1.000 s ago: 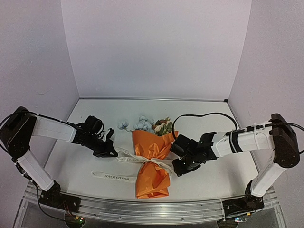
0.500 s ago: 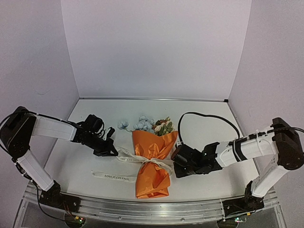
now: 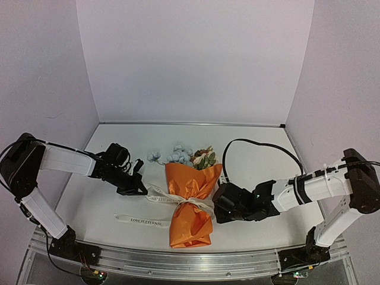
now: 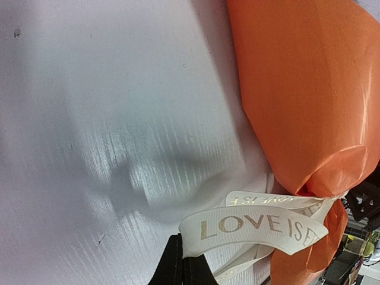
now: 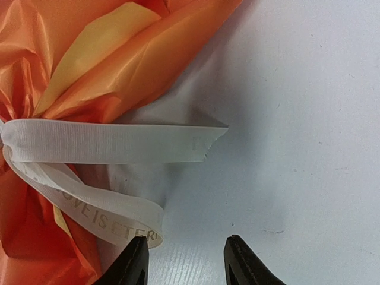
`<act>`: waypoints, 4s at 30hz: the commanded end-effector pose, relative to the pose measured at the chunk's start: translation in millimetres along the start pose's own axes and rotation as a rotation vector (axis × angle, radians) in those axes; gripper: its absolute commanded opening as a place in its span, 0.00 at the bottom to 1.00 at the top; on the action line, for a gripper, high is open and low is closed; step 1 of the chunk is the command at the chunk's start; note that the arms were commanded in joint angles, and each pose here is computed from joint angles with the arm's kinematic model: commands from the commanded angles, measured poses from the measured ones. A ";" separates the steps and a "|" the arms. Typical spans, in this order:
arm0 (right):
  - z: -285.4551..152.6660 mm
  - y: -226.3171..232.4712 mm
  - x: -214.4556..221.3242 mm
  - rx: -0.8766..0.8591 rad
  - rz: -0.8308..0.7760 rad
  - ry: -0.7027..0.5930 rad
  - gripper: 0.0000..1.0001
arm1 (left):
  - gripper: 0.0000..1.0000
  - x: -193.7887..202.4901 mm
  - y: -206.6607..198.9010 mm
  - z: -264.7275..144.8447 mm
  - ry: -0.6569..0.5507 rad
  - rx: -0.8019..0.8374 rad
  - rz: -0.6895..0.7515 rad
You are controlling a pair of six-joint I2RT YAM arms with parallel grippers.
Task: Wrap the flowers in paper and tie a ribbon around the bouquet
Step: Tie the half-tied ribbon around the folded bouquet.
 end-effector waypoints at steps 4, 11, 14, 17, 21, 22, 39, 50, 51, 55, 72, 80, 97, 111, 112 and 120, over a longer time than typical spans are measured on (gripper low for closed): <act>5.5 20.4 -8.1 -0.030 0.052 -0.003 0.45 | 0.00 -7.3 -11.1 -6.2 -0.029 0.024 0.036; 16.7 23.9 -7.8 -0.003 0.060 0.004 0.43 | 0.00 -7.7 -12.3 -8.0 -0.037 0.028 0.035; 20.7 19.9 -5.2 0.021 0.065 0.003 0.41 | 0.00 -8.4 -12.8 -8.1 -0.040 0.030 0.037; 23.7 19.9 -3.0 0.026 0.073 0.011 0.39 | 0.00 -9.2 -13.0 -7.6 -0.041 0.030 0.036; 27.4 24.4 -1.1 0.016 0.078 0.028 0.35 | 0.00 -9.5 -12.7 -7.4 -0.041 0.028 0.037; 28.7 24.6 -0.2 0.017 0.079 0.032 0.34 | 0.00 -9.6 -12.6 -7.4 -0.042 0.027 0.036; -9.0 6.0 -15.3 0.083 -0.405 0.091 0.00 | 0.00 -16.2 20.9 -14.2 -0.114 -0.111 -0.053; -35.8 -5.5 -40.6 0.189 -0.952 0.180 0.00 | 0.00 -16.3 39.0 -18.8 -0.139 -0.155 -0.101; -34.9 -5.4 -41.2 0.189 -0.985 0.184 0.00 | 0.00 -16.2 39.6 -19.1 -0.139 -0.156 -0.102; -24.9 0.9 -40.7 0.116 -1.028 0.216 0.00 | 0.00 -16.6 37.0 -19.7 -0.133 -0.140 -0.089; 3.9 -15.6 -82.5 0.285 -1.363 0.226 0.00 | 0.00 -15.3 50.8 -22.8 -0.131 -0.215 -0.104; -5.4 7.9 -65.9 0.258 -1.568 0.199 0.00 | 0.00 -22.0 46.6 -22.6 -0.133 -0.207 -0.100; -67.0 69.7 -45.9 -0.228 -1.043 0.219 0.00 | 0.29 -29.7 -33.3 -44.4 -0.196 0.041 0.126; -23.1 51.3 -98.2 -0.234 -0.408 0.314 0.00 | 0.57 -21.9 -82.4 -73.5 -0.339 0.077 0.332; -18.0 46.5 -100.8 -0.220 -0.356 0.323 0.00 | 0.57 -20.0 -85.0 -71.5 -0.329 0.083 0.343; -5.2 24.0 -95.0 -0.147 -0.204 0.354 0.24 | 0.53 -0.2 -111.0 -49.7 -0.228 0.145 0.430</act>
Point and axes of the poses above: each gripper's point midway between its finger pads, its own z axis out along the fingers, its own y axis along the line the jaws close on, x = y × z, the point moved 2 cm from there along -z, back along the fingers, and after that the axes turned 5 degrees about -z, right-handed, at the moved point
